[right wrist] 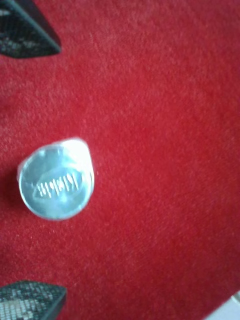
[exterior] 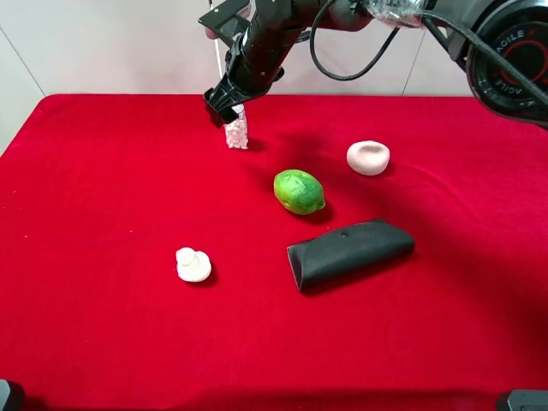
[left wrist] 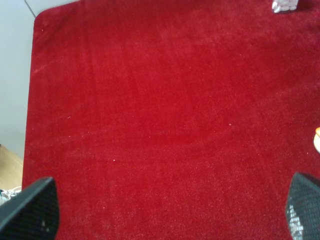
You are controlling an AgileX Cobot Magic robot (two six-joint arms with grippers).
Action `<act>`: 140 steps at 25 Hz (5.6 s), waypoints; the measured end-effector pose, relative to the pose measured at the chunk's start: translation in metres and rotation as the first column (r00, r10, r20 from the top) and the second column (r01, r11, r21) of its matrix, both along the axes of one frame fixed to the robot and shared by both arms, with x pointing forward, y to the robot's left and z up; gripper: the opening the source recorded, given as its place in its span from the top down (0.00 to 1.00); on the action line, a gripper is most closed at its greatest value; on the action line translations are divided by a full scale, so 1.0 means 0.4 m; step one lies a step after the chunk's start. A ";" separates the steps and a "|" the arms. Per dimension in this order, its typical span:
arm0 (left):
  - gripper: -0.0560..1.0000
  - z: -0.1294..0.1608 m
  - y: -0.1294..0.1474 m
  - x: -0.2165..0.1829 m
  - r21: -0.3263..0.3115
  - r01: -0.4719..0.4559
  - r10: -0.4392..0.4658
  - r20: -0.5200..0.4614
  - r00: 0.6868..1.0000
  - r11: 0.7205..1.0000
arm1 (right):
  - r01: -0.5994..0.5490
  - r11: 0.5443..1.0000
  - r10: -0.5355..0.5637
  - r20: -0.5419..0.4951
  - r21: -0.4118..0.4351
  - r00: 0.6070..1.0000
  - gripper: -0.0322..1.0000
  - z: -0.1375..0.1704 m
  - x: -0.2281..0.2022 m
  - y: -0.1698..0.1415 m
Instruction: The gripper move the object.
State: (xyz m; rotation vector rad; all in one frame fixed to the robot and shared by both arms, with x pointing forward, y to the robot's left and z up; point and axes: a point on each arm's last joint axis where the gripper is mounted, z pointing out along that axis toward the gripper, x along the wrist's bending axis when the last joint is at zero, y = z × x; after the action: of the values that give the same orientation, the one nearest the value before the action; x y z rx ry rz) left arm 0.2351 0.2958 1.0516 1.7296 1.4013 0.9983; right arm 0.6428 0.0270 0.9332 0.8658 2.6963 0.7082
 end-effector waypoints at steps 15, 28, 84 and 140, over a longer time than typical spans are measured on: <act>0.11 0.000 0.000 0.000 0.000 0.000 0.000 0.000 1.000 1.000 | 0.006 1.000 -0.007 0.039 0.021 0.999 0.30 -0.054 0.025 0.003; 0.11 0.000 0.000 0.000 0.000 0.000 0.000 0.000 1.000 1.000 | 0.003 1.000 -0.003 0.004 0.026 1.000 0.30 -0.131 0.028 0.012; 0.11 0.000 0.000 0.000 0.000 0.000 0.000 0.000 1.000 1.000 | 0.027 0.999 -0.024 -0.067 0.045 0.997 0.62 -0.150 0.020 0.014; 0.11 0.000 0.000 0.000 0.000 0.000 0.000 0.000 1.000 1.000 | 0.446 0.893 -0.451 -0.144 -0.068 0.881 0.62 0.094 -0.338 -0.581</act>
State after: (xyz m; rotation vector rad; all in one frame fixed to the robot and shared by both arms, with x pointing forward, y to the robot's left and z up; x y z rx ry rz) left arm 0.2351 0.2958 1.0516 1.7296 1.4013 0.9983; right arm 0.5075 -0.2053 0.9707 1.5256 2.4723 0.5044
